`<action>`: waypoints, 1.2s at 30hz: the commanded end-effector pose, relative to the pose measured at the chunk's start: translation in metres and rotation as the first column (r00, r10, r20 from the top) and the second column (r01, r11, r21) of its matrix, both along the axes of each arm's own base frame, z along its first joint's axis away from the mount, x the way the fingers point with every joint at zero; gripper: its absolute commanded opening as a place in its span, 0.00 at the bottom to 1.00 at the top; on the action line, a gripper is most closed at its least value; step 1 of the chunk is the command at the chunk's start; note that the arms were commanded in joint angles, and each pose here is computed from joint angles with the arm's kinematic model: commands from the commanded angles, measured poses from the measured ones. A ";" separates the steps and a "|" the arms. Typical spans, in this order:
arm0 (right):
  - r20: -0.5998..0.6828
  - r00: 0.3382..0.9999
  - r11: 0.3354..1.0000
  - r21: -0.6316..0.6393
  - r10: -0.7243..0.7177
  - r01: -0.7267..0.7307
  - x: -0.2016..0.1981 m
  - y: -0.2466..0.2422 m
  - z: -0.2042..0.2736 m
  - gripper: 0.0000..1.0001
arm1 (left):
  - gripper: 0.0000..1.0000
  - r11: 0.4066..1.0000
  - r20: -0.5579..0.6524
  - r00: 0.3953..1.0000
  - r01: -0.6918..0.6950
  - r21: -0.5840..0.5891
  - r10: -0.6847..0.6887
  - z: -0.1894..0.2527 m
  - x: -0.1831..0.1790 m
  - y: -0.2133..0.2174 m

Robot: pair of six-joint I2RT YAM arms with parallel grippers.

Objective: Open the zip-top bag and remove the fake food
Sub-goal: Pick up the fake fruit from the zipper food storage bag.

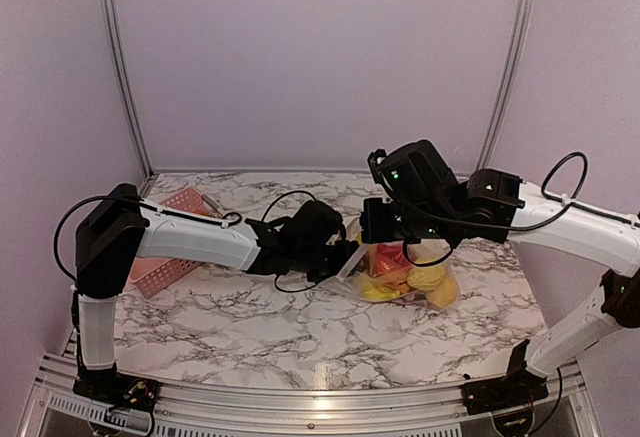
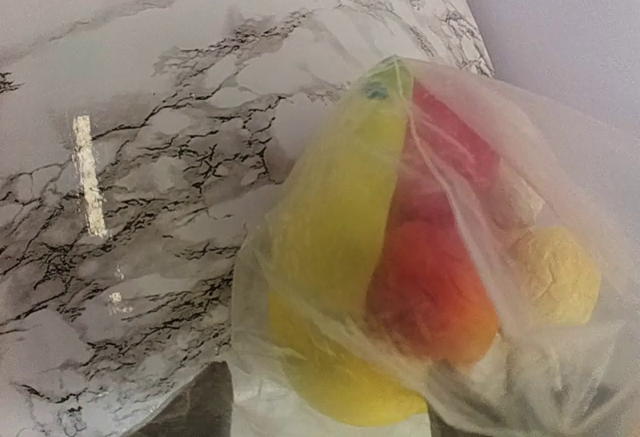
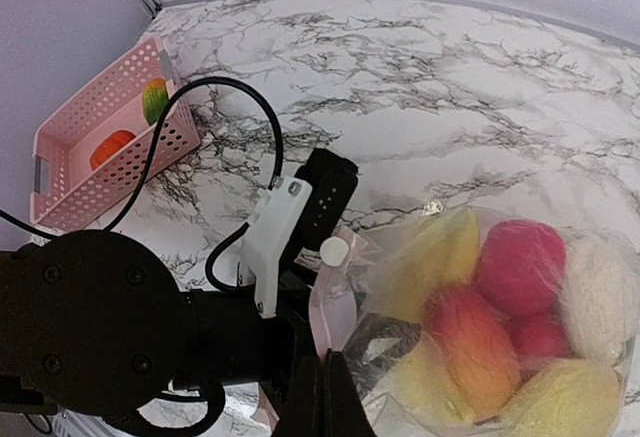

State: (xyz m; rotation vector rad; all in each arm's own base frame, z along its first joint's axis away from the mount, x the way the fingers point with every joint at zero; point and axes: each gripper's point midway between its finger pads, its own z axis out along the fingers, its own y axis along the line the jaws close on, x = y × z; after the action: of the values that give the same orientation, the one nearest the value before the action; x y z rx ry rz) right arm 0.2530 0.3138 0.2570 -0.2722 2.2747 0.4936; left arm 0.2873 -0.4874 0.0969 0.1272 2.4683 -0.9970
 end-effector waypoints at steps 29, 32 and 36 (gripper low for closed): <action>0.025 1.000 0.998 0.060 0.001 -0.002 0.000 0.007 0.015 0.00 | 0.69 0.993 0.030 0.993 0.114 -0.035 -0.113 0.020 -0.011 -0.058; 0.018 1.000 0.998 0.058 0.004 -0.005 0.000 0.008 0.012 0.00 | 0.71 0.995 0.022 0.995 0.097 -0.006 -0.097 0.009 -0.007 -0.058; 0.012 1.000 0.999 0.049 -0.003 0.003 -0.001 0.005 0.007 0.00 | 0.76 0.997 0.012 0.997 0.074 0.037 -0.075 -0.004 -0.002 -0.058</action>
State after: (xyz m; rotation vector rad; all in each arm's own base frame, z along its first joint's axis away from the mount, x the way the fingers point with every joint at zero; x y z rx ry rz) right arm 0.2580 0.3097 0.2571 -0.2386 2.2654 0.4760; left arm 0.2855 -0.5492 0.1276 0.2327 2.4063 -1.1048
